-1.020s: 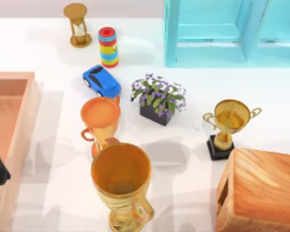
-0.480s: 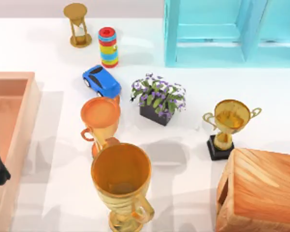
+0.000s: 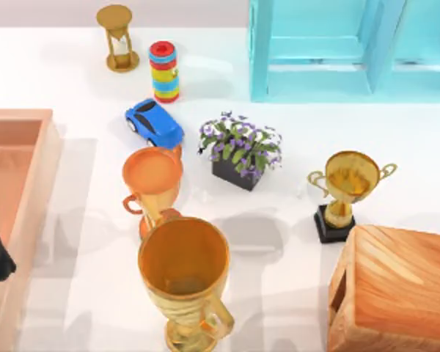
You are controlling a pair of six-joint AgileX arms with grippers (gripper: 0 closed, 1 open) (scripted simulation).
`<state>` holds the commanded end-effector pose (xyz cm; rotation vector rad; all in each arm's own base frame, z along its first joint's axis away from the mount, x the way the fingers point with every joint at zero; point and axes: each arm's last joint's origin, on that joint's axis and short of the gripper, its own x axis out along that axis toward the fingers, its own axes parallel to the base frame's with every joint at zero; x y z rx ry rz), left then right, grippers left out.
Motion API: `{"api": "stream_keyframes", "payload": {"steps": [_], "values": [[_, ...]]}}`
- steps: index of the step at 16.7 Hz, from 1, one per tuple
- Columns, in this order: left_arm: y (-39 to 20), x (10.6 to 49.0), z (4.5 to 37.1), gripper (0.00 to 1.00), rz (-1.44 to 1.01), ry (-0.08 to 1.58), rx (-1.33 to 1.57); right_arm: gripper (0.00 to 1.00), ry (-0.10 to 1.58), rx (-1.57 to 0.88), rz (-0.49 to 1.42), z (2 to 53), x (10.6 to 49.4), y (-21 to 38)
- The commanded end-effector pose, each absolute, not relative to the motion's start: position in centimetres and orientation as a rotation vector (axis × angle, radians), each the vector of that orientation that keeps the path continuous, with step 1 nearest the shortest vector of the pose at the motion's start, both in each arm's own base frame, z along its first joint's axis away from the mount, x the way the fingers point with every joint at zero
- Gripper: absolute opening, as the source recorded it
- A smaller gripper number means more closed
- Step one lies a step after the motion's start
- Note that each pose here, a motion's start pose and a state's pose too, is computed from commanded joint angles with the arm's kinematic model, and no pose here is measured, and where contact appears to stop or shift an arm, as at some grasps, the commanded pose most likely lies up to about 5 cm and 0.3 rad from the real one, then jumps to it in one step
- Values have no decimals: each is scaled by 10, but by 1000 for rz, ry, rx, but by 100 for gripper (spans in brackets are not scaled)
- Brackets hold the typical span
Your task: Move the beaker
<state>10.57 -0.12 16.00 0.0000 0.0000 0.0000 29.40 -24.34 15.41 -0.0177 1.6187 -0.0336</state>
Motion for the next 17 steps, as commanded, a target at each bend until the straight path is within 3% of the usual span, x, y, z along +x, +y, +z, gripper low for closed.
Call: {"api": "stream_keyframes", "payload": {"steps": [11,17], "values": [[-1,106,160,100,0,0,0,98,1619,-18,-34,154,294,-243],[-1,106,160,100,0,0,0,100,1619,-18,-34,154,294,-243]]}}
